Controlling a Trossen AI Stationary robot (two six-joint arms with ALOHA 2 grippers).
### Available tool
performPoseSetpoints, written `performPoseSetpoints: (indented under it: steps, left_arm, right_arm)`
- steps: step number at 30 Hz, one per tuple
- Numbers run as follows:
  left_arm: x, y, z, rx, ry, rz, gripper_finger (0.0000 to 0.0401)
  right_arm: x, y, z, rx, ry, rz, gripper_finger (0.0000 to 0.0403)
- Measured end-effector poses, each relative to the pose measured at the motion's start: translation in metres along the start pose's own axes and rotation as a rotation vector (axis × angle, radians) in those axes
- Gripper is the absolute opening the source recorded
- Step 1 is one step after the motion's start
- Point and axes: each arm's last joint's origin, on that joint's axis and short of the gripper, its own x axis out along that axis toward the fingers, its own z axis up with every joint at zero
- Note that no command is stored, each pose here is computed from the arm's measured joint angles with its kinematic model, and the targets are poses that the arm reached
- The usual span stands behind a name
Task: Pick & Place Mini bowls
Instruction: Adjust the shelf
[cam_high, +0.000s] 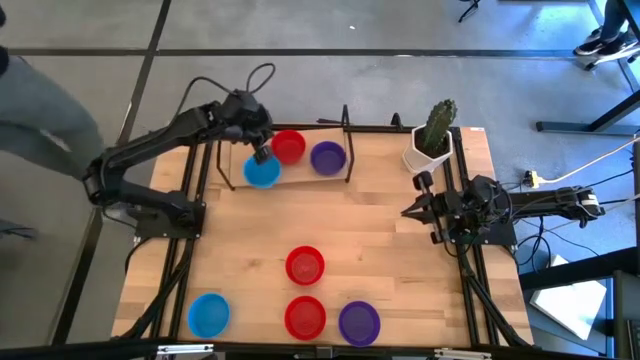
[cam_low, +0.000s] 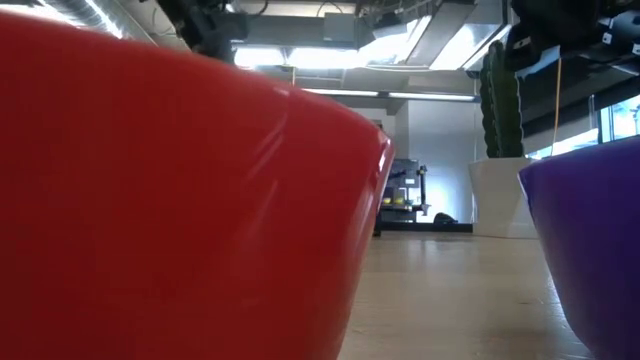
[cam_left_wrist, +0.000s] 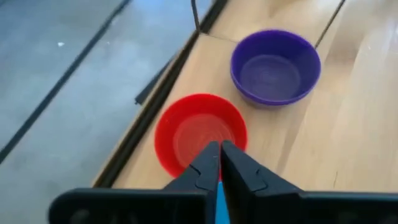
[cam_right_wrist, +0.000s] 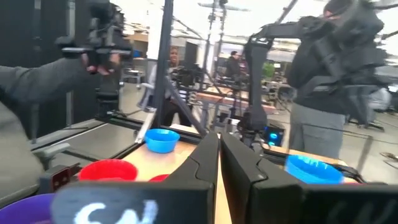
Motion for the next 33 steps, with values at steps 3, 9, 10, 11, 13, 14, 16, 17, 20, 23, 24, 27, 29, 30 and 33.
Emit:
performPoseSetpoints:
  steps: [3, 9, 10, 11, 13, 14, 16, 17, 20, 23, 24, 27, 29, 30, 33]
  left_arm:
    - [0.006, 0.001, 0.000, 0.021, 0.003, -0.011, 0.0006]
    - [-0.010, 0.008, 0.013, -0.003, -0.050, -0.009, 0.0002]
    - [-0.013, 0.008, 0.014, -0.001, -0.036, -0.011, 0.0002]
    - [-0.020, 0.008, 0.015, -0.001, -0.033, -0.009, 0.0003]
    - [-0.041, 0.007, 0.021, -0.009, -0.059, 0.009, 0.0003]
    - [-0.052, 0.006, 0.023, -0.011, -0.073, 0.020, 0.0002]
    - [-0.074, 0.005, 0.023, -0.024, -0.112, 0.048, 0.0001]
    - [-0.083, 0.005, 0.023, -0.034, -0.135, 0.059, 0.0002]
    - [-0.105, 0.004, 0.015, -0.055, -0.175, 0.072, 0.0002]
    - [-0.113, 0.003, 0.001, -0.069, -0.127, 0.099, 0.0001]
    - [-0.115, 0.003, -0.004, -0.078, -0.109, 0.111, 0.0002]
    - [-0.123, 0.003, -0.017, -0.101, -0.109, 0.135, 0.0002]
    - [-0.130, 0.003, -0.023, -0.111, -0.130, 0.150, 0.0001]
    - [-0.134, 0.004, -0.026, -0.123, -0.138, 0.169, 0.0001]
    - [-0.142, 0.006, -0.036, -0.177, -0.143, 0.253, 0.0003]
  right_arm:
    - [0.000, -0.002, -0.001, 0.012, 0.013, -0.057, 0.0020]
    - [0.000, -0.003, -0.001, 0.004, 0.020, -0.105, 0.0020]
    - [0.000, -0.003, -0.001, 0.005, 0.022, -0.105, 0.0020]
    - [0.000, -0.003, -0.002, 0.006, 0.026, -0.105, 0.0020]
    - [0.000, -0.003, -0.003, 0.007, 0.034, -0.104, 0.0020]
    - [0.000, -0.003, -0.003, 0.008, 0.039, -0.104, 0.0020]
    - [0.000, -0.003, -0.003, 0.008, 0.041, -0.103, 0.0020]
    - [0.000, -0.003, -0.003, 0.008, 0.041, -0.103, 0.0020]
    - [0.000, -0.003, -0.003, 0.008, 0.040, -0.104, 0.0019]
    - [0.000, -0.003, -0.003, 0.019, 0.038, -0.103, 0.0019]
    - [0.000, -0.003, -0.003, 0.029, 0.040, -0.104, 0.0019]
    - [0.001, -0.003, -0.005, 0.037, 0.050, -0.103, 0.0015]
    - [0.002, -0.003, -0.006, 0.031, 0.057, -0.102, 0.0009]
    - [0.002, -0.003, -0.006, 0.030, 0.057, -0.104, 0.0006]
    - [0.003, -0.004, -0.006, 0.030, 0.060, -0.125, 0.0004]
